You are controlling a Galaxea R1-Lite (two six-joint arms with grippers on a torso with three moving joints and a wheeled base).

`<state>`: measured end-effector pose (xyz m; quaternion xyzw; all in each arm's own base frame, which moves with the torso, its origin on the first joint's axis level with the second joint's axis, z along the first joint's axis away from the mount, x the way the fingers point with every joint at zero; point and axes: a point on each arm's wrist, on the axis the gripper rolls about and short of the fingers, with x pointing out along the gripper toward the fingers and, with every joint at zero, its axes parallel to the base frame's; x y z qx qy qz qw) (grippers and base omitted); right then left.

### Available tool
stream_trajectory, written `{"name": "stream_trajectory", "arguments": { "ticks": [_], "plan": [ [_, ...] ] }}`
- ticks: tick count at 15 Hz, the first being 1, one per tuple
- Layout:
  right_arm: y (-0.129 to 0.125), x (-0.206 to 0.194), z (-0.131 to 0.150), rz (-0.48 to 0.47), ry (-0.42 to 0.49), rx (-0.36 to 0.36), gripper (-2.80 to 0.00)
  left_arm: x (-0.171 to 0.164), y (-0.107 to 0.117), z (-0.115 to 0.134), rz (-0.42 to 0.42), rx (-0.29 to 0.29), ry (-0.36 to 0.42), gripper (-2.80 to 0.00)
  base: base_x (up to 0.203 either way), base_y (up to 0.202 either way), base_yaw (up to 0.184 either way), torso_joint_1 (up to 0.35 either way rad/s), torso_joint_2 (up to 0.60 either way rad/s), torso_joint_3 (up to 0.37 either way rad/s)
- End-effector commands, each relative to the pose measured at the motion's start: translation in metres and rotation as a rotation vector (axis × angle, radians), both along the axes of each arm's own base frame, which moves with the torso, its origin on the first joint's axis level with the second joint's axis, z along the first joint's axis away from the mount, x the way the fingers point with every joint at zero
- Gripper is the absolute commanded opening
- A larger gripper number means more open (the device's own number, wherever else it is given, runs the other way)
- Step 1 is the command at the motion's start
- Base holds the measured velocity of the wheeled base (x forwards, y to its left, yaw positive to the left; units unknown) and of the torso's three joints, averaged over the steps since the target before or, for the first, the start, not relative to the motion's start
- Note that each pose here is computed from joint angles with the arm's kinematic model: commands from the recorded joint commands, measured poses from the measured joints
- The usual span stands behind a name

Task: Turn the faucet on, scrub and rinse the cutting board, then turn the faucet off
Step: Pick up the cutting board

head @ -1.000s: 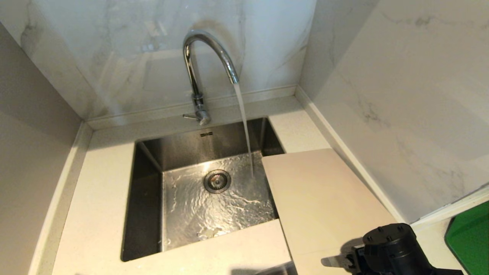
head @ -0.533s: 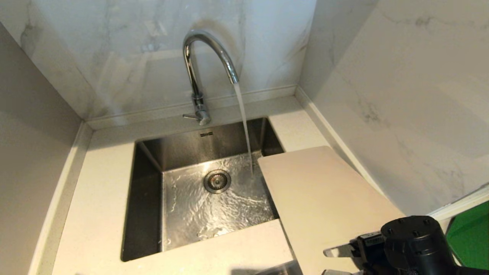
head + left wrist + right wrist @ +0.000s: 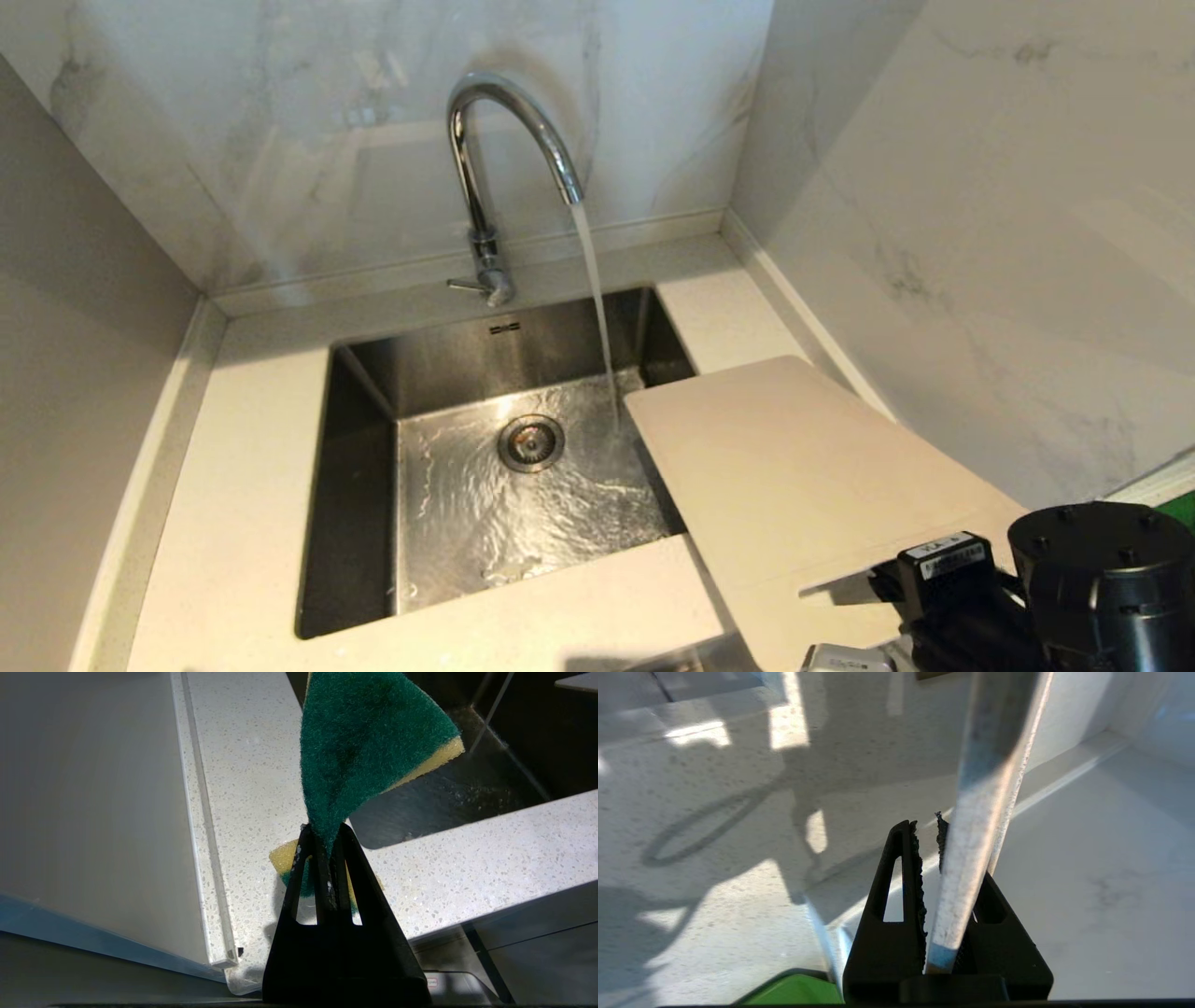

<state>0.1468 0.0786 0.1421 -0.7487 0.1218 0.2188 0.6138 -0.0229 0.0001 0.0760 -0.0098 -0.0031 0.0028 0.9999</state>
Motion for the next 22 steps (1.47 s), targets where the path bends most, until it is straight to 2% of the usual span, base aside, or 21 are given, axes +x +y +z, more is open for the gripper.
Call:
{"name": "stream_trajectory", "arguments": {
  "ticks": [1, 4, 7, 9, 17, 22],
  "plan": [
    [-0.001, -0.001, 0.008, 0.006, -0.040, 0.010, -2.80, 0.000, 0.000, 0.000, 0.000, 0.000, 0.002, -2.80, 0.000, 0.000, 0.000, 0.000, 0.00, 0.000],
    [0.003, 0.004, 0.024, 0.027, -0.096, 0.005, -2.80, 0.000, 0.000, 0.000, 0.000, 0.000, 0.002, -2.80, 0.000, 0.000, 0.000, 0.000, 0.00, 0.000],
    [0.007, 0.010, 0.042, 0.070, -0.156, -0.031, -2.80, 0.000, 0.000, 0.000, 0.000, 0.000, 0.002, -2.80, 0.000, 0.000, 0.000, 0.000, 0.00, 0.000],
    [0.007, 0.009, 0.043, 0.086, -0.163, -0.042, -2.80, 0.000, 0.000, 0.000, 0.000, 0.000, 0.002, -2.80, 0.000, 0.000, 0.000, 0.000, 0.00, 0.000],
    [0.008, 0.004, 0.046, 0.202, -0.163, 0.013, -2.80, 0.000, 0.000, 0.000, 0.000, 0.000, 0.002, -2.80, 0.000, 0.000, 0.000, 0.000, 0.00, 0.000],
    [0.024, -0.005, 0.044, 0.309, -0.152, 0.019, -2.80, 0.000, 0.000, 0.000, 0.000, 0.000, 0.002, -2.80, 0.000, 0.000, 0.000, 0.000, 0.00, 0.000]
  ]
}}
